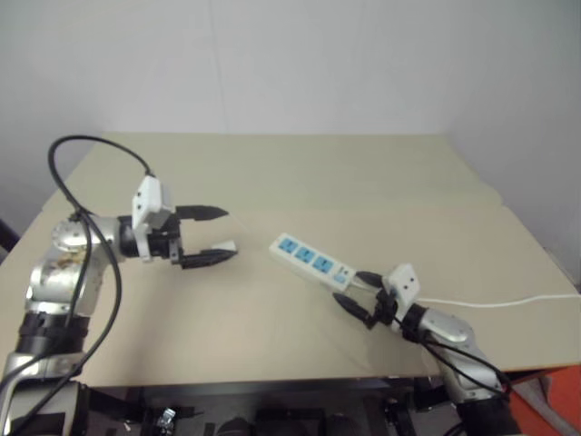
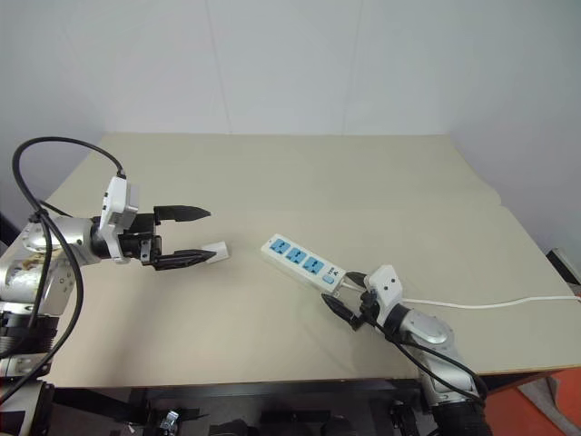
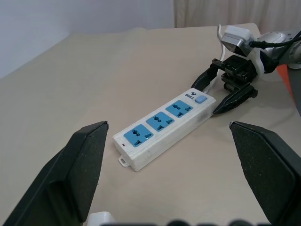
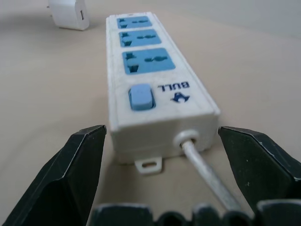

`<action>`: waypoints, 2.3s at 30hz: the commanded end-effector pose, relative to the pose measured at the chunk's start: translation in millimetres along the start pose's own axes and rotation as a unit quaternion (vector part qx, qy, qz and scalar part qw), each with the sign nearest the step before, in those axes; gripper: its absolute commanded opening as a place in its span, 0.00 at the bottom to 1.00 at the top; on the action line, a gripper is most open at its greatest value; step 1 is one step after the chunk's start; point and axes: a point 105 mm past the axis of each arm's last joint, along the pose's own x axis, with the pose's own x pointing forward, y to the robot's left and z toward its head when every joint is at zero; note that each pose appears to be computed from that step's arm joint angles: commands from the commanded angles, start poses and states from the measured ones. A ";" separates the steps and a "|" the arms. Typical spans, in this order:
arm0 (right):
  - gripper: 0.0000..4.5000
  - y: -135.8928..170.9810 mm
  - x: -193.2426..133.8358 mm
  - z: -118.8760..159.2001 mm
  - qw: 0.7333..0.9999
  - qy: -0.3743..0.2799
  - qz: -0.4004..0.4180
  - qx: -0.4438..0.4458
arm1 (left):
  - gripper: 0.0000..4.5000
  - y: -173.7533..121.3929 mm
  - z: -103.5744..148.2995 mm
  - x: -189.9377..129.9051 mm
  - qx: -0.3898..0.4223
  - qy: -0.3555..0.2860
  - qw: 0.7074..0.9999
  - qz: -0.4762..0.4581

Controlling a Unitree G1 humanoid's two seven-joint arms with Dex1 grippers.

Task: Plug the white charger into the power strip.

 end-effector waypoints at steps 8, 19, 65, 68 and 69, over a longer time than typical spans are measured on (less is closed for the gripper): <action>0.99 0.8 6.8 18.0 0.998 -0.047 0.043 -0.018 | 1.00 3.4 16.0 -4.6 0.037 -0.016 0.999 0.007; 0.99 -1.3 21.6 5.5 0.998 -0.042 0.042 -0.004 | 1.00 2.8 11.4 -5.8 0.033 -0.014 0.999 0.014; 0.77 37.3 42.4 0.0 0.944 0.009 0.320 -0.084 | 1.00 80.8 -41.1 53.8 0.001 0.518 0.855 -0.036; 0.77 38.8 42.3 -0.9 0.944 0.008 0.318 -0.084 | 1.00 77.3 -52.8 55.6 -0.001 0.531 0.847 -0.038; 0.77 39.3 42.4 -1.0 0.945 0.008 0.317 -0.083 | 1.00 76.2 -56.9 56.4 -0.002 0.535 0.844 -0.037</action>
